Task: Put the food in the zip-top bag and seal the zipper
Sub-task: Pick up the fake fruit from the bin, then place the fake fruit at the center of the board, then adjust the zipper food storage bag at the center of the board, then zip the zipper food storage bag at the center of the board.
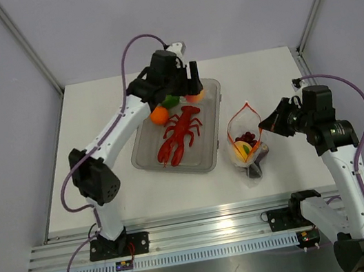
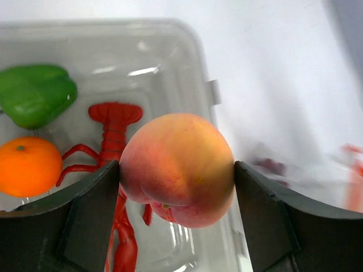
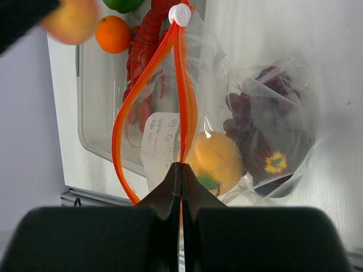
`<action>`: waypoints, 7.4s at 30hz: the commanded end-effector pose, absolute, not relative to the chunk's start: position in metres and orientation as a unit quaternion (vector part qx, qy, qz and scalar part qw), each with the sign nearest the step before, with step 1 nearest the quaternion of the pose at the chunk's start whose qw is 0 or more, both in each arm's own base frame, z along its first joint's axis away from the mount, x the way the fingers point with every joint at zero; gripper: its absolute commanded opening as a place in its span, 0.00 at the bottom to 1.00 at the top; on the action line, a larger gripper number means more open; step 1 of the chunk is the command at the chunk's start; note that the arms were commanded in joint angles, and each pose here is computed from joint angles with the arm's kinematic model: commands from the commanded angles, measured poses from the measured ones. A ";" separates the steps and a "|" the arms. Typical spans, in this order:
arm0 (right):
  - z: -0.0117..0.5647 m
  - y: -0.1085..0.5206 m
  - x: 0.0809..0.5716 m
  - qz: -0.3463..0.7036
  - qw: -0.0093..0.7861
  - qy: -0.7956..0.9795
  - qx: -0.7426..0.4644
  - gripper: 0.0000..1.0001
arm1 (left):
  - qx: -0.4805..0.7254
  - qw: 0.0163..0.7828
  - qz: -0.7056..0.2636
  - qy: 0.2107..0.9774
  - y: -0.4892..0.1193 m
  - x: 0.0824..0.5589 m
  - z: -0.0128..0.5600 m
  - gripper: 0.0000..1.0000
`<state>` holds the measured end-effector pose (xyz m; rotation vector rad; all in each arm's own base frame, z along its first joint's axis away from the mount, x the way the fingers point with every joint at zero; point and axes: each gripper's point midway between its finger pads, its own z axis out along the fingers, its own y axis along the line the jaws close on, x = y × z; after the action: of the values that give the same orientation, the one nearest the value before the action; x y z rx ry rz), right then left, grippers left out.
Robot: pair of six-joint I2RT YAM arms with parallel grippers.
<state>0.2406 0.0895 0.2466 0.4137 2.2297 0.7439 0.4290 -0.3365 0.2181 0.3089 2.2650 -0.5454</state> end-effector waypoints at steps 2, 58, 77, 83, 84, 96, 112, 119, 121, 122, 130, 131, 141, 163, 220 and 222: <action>0.245 0.093 0.246 0.302 0.374 0.864 0.154 0.00 | 0.184 0.431 -0.296 0.832 -0.337 0.371 0.322 0.43; 0.266 0.093 0.250 0.294 0.386 0.867 0.115 0.00 | 0.283 0.302 -0.367 0.833 -0.431 0.274 0.246 0.39; 0.296 0.102 0.287 0.301 0.377 0.875 0.042 0.46 | 0.264 0.299 -0.503 0.767 -0.449 0.247 0.307 0.23; 0.299 0.094 0.274 0.263 0.394 0.880 0.026 0.76 | 0.166 0.385 -0.460 0.783 -0.347 0.322 0.320 0.24; 0.300 0.094 0.275 0.257 0.397 0.881 0.024 0.85 | 0.160 0.387 -0.453 0.787 -0.338 0.325 0.320 0.24; 0.253 0.122 0.312 0.100 0.324 0.939 -0.051 0.99 | 0.119 0.369 -0.432 0.814 -0.310 0.342 0.286 0.23; 0.251 0.150 0.314 0.105 0.349 0.929 -0.059 0.00 | 0.131 0.336 -0.446 0.819 -0.323 0.344 0.257 0.23; 0.245 0.166 0.276 0.182 0.341 0.914 -0.122 0.00 | 0.262 0.341 -0.463 0.775 -0.340 0.323 0.256 0.52; 0.245 0.161 0.266 0.183 0.339 0.914 -0.127 0.00 | 0.314 0.343 -0.474 0.748 -0.347 0.314 0.255 0.62; 0.240 0.159 0.260 0.182 0.332 0.917 -0.129 0.00 | 0.330 0.347 -0.480 0.735 -0.351 0.314 0.255 0.69; 0.227 0.142 0.223 0.180 0.319 0.922 -0.124 0.00 | 0.447 0.295 -0.587 0.607 -0.381 0.283 0.248 0.68; 0.225 0.142 0.220 0.181 0.316 0.923 -0.125 0.00 | 0.459 0.298 -0.588 0.596 -0.384 0.279 0.247 0.68; 0.236 0.143 0.206 0.202 0.324 0.913 -0.143 0.00 | 0.540 0.342 -0.575 0.512 -0.398 0.245 0.239 0.65; 0.246 0.148 0.204 0.218 0.321 0.909 -0.149 0.00 | 0.532 0.424 -0.540 0.496 -0.438 0.268 0.240 0.62; 0.245 0.146 0.202 0.215 0.324 0.910 -0.143 0.00 | 0.510 0.370 -0.586 0.509 -0.446 0.254 0.218 0.41; 0.245 0.146 0.203 0.215 0.324 0.910 -0.143 0.00 | 0.511 0.369 -0.587 0.508 -0.446 0.254 0.219 0.39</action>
<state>0.2011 0.1424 0.2283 -0.3588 2.4453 0.5393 0.2546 -0.4447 0.2104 1.2890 1.3863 -1.5048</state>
